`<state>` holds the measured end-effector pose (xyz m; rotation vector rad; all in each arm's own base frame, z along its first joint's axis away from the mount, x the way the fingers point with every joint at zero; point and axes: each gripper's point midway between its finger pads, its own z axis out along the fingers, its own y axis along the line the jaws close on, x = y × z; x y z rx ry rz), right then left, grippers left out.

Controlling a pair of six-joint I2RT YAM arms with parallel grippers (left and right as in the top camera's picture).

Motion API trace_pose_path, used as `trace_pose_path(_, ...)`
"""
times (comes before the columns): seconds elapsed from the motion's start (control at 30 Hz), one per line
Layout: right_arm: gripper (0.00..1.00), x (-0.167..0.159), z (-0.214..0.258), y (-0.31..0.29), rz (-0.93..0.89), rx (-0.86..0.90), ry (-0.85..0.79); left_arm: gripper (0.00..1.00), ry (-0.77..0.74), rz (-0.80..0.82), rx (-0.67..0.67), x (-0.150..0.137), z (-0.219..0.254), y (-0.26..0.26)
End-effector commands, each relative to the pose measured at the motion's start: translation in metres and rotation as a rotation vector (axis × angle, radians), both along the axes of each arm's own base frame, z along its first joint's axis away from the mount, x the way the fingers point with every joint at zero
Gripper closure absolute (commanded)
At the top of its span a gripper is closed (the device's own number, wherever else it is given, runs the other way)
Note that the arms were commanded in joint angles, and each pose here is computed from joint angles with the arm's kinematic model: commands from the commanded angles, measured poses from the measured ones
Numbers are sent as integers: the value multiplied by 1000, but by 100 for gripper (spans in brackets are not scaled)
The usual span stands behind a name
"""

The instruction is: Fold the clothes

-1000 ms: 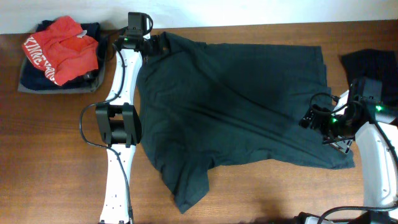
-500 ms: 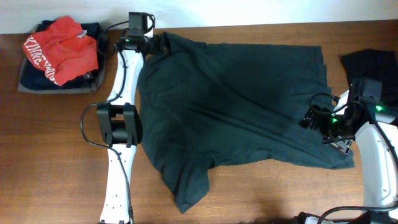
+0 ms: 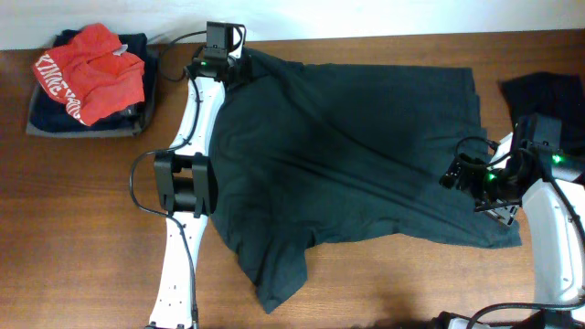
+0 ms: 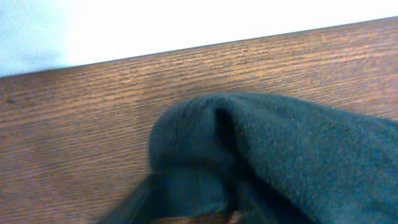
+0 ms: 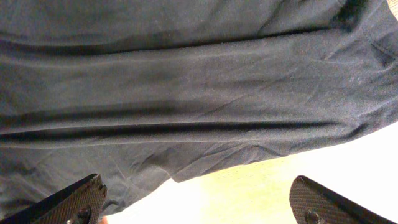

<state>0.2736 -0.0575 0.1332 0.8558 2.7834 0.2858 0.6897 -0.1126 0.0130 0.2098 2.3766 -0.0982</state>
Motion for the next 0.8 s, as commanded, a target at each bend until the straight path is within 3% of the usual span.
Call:
trace_pose_path(0.0, 1, 0, 0, 1, 4, -6, 9, 71, 26, 14, 31, -2, -23, 7)
trace_pose_path(0.23, 1, 0, 0, 1, 4, -6, 8, 94, -19, 29, 40, 6, -15, 10)
trace_pose_path(0.77, 1, 1, 0, 1, 4, -7, 5, 99, -326, 63, 6, 38, 116, 16)
